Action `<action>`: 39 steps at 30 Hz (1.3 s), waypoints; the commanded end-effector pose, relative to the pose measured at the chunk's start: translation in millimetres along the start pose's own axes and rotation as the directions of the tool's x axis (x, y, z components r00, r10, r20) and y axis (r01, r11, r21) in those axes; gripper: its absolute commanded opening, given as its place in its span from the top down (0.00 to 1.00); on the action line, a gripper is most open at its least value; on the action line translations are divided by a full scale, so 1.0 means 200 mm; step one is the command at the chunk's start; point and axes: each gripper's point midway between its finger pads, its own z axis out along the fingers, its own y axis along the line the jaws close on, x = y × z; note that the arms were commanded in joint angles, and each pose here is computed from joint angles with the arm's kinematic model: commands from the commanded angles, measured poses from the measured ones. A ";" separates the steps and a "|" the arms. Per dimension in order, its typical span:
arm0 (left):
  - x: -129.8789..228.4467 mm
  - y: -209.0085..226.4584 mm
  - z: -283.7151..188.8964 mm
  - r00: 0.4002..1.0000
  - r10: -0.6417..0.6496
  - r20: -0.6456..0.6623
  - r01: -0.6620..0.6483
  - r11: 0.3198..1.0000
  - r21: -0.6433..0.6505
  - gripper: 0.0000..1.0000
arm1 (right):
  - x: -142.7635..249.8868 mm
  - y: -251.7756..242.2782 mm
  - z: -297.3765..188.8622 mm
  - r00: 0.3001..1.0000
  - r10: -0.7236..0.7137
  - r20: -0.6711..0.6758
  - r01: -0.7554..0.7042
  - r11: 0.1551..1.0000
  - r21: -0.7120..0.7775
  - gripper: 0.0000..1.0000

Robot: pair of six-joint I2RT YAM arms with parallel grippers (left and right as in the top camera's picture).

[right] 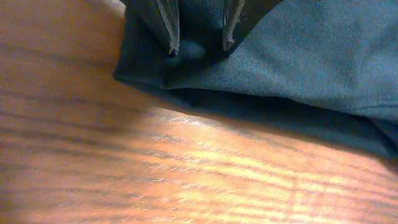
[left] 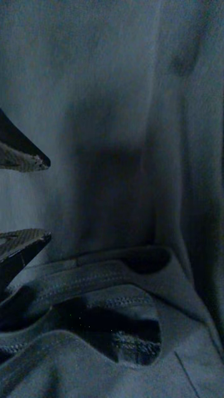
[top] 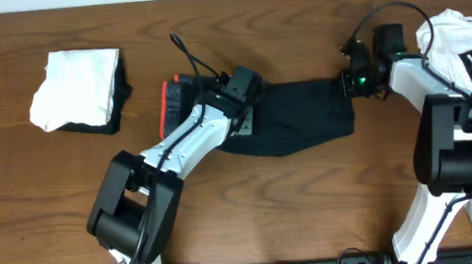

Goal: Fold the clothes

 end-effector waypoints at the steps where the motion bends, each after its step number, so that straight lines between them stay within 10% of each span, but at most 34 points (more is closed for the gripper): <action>1: -0.24 -0.01 -0.25 0.986 -0.045 0.162 0.039 0.998 0.038 0.66 | -0.09 -0.05 -0.06 0.999 0.030 0.031 -0.030 0.999 -0.011 0.76; 9: -0.39 0.19 -0.52 0.951 -0.167 0.262 0.156 0.986 0.060 0.66 | -0.16 -0.07 -0.35 0.990 0.135 -0.048 -0.137 0.990 -0.031 0.61; 22: -0.30 0.53 -0.14 0.944 -0.324 0.060 0.322 0.946 0.040 0.66 | 0.07 -0.05 -0.39 0.965 0.119 -0.233 -0.126 0.992 -0.015 0.57; 31: -0.19 0.56 0.09 0.958 -0.283 -0.045 0.282 0.959 -0.011 0.66 | 0.09 -0.16 -0.42 0.960 0.195 -0.201 -0.206 0.978 -0.038 0.23; 39: -0.19 0.56 0.10 0.958 -0.284 -0.043 0.284 0.959 -0.010 0.66 | 0.25 -0.12 -0.29 0.944 0.247 -0.219 -0.287 0.942 -0.173 0.27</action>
